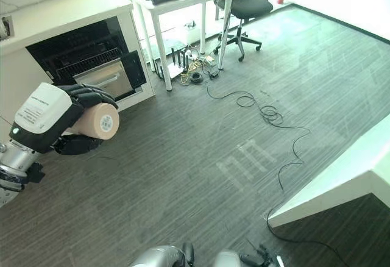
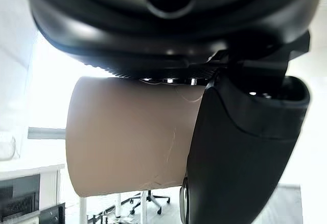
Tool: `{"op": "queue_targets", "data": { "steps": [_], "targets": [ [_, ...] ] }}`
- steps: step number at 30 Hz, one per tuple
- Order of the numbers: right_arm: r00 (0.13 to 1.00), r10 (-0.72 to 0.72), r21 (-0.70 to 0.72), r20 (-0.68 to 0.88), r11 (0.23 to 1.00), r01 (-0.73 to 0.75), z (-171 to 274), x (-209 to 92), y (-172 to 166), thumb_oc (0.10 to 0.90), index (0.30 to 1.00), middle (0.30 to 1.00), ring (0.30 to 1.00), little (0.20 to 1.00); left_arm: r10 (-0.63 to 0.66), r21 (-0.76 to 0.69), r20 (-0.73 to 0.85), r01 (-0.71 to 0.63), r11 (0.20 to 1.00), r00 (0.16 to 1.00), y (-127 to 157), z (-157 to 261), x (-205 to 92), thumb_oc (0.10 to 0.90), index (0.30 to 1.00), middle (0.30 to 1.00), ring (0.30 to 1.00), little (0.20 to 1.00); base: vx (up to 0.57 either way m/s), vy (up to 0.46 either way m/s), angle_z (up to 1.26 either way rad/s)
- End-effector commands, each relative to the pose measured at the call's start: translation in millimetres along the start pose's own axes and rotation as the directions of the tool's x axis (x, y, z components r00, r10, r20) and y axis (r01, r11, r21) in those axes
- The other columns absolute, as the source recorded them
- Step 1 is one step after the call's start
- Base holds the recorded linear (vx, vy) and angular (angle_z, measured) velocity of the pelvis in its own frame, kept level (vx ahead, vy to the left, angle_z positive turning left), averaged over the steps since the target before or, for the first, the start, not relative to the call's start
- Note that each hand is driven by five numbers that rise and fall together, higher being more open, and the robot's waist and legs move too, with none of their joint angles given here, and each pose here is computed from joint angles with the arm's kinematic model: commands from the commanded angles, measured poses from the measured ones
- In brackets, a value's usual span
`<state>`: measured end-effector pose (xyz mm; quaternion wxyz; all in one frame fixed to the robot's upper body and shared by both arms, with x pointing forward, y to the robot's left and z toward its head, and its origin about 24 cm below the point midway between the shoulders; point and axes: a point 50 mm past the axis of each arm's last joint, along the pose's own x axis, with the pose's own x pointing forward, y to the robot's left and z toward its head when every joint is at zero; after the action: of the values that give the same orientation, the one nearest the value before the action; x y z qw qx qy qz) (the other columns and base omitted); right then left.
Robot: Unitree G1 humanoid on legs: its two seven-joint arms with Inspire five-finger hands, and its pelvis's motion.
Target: Place the dishes in the dishwasher.
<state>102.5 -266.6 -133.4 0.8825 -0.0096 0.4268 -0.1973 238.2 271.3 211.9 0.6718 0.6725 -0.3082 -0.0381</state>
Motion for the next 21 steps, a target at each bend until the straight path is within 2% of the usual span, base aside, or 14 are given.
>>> {"op": "queue_targets", "data": {
  "steps": [1,4,6,9,15,17,21],
  "targets": [
    [0.997,-0.063,-0.036,-0.049,0.997,0.062,-9.9,-1.5,-25.4,0.8,0.9,0.9,0.9,0.9,0.376,0.046,-0.017,-0.375,0.926,0.926,70.7,-9.3,24.8,0.4,0.3,0.3,0.3,0.3,0.59,-0.185,0.86],
    [0.993,-0.072,-0.057,-0.092,0.996,0.067,-15.7,-2.1,-35.4,0.8,0.9,0.9,0.9,0.9,0.382,0.067,-0.041,-0.379,0.923,0.923,77.3,-16.1,35.8,0.4,0.3,0.3,0.3,0.3,0.38,-0.139,0.89],
    [0.986,-0.082,-0.075,-0.147,0.995,0.071,-23.5,-3.5,-41.2,0.8,0.9,0.9,0.9,0.9,0.327,0.059,-0.049,-0.324,0.944,0.944,71.1,-21.2,37.0,0.4,0.3,0.3,0.3,0.3,0.42,-0.209,0.37],
    [0.974,-0.098,-0.021,-0.206,0.995,0.095,-29.6,-4.5,-45.0,0.8,0.9,0.9,0.9,0.9,0.288,0.039,-0.067,-0.286,0.958,0.955,59.9,-18.4,34.4,0.4,0.3,0.3,0.3,0.3,0.4,-0.156,-0.11],
    [0.986,-0.097,-0.009,-0.139,0.995,0.096,-14.8,-0.2,-54.0,0.8,0.9,0.9,0.9,0.9,0.279,-0.012,-0.065,-0.281,0.96,0.958,63.2,-8.9,29.3,0.4,0.3,0.3,0.3,0.3,0.26,-0.137,-0.15],
    [0.99,-0.082,0.022,-0.111,0.996,0.085,-7.2,2.4,-55.1,0.8,0.9,0.9,0.9,0.9,0.272,-0.022,-0.072,-0.274,0.962,0.96,66.8,-11.9,28.1,0.4,0.3,0.3,0.3,0.3,0.24,0.013,0.02],
    [0.996,-0.057,-0.004,-0.065,0.998,0.057,7.8,8.7,-48.6,0.8,0.9,0.9,0.9,0.9,0.306,-0.015,-0.104,-0.309,0.951,0.946,70.1,-18.9,21.5,0.4,0.3,0.3,0.3,0.3,0.28,0.137,-0.46]
  ]
}}
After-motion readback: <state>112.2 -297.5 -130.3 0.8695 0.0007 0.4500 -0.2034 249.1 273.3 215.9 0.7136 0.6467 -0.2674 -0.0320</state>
